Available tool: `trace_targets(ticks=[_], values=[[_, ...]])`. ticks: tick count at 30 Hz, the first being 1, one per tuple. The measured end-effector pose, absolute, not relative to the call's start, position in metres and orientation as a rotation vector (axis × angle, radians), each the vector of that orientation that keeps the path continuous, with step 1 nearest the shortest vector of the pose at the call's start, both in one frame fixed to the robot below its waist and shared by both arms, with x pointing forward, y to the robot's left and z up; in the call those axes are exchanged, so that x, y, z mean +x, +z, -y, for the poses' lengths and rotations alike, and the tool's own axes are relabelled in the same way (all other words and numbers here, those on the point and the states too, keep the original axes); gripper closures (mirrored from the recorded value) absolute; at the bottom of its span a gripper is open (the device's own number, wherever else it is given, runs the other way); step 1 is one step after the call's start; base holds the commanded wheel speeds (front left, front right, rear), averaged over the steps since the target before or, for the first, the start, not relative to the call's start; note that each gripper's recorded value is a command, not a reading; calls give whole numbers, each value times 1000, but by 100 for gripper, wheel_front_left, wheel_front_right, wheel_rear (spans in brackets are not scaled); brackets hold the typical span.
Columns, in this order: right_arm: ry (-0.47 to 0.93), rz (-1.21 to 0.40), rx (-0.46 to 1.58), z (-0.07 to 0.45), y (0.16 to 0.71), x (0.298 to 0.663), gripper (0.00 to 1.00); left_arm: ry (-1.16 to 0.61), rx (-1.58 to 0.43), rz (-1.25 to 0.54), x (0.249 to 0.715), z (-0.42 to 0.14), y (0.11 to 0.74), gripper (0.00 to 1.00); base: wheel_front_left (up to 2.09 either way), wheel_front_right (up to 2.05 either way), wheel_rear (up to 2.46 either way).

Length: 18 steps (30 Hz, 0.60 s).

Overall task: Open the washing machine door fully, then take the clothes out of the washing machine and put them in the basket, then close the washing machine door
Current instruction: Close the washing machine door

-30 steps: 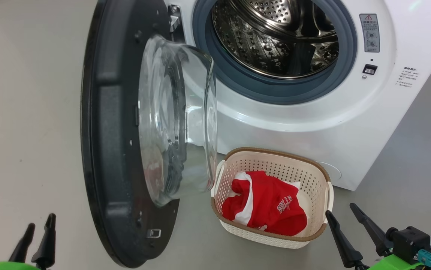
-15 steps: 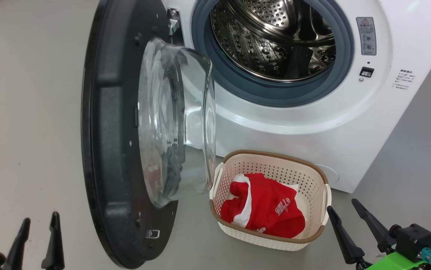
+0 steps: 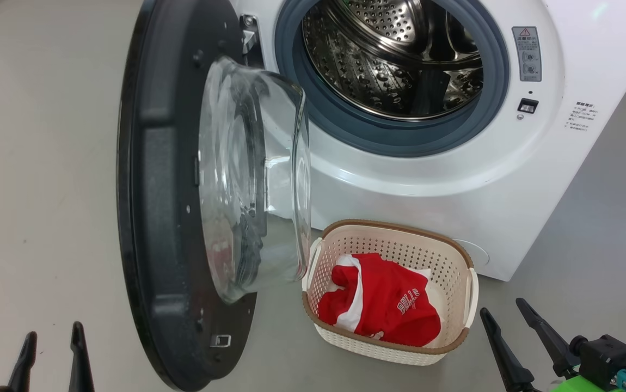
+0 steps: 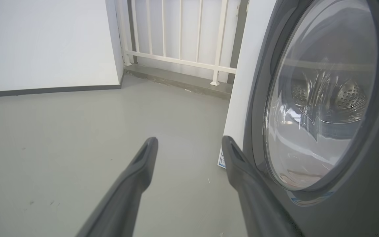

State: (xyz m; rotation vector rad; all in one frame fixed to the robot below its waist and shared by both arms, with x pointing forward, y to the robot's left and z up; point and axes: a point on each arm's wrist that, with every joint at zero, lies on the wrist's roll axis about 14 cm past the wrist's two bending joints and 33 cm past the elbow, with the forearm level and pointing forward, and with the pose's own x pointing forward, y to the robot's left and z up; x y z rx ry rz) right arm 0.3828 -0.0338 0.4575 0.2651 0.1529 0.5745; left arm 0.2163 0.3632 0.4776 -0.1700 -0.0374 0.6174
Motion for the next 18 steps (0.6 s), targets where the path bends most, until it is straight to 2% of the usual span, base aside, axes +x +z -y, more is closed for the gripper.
trace_targets(ticks=[18], values=[[572, -157, 264, 34, 456, 383, 0, 624, -148, 52, 216, -363, 484, 0, 0, 0, 0]])
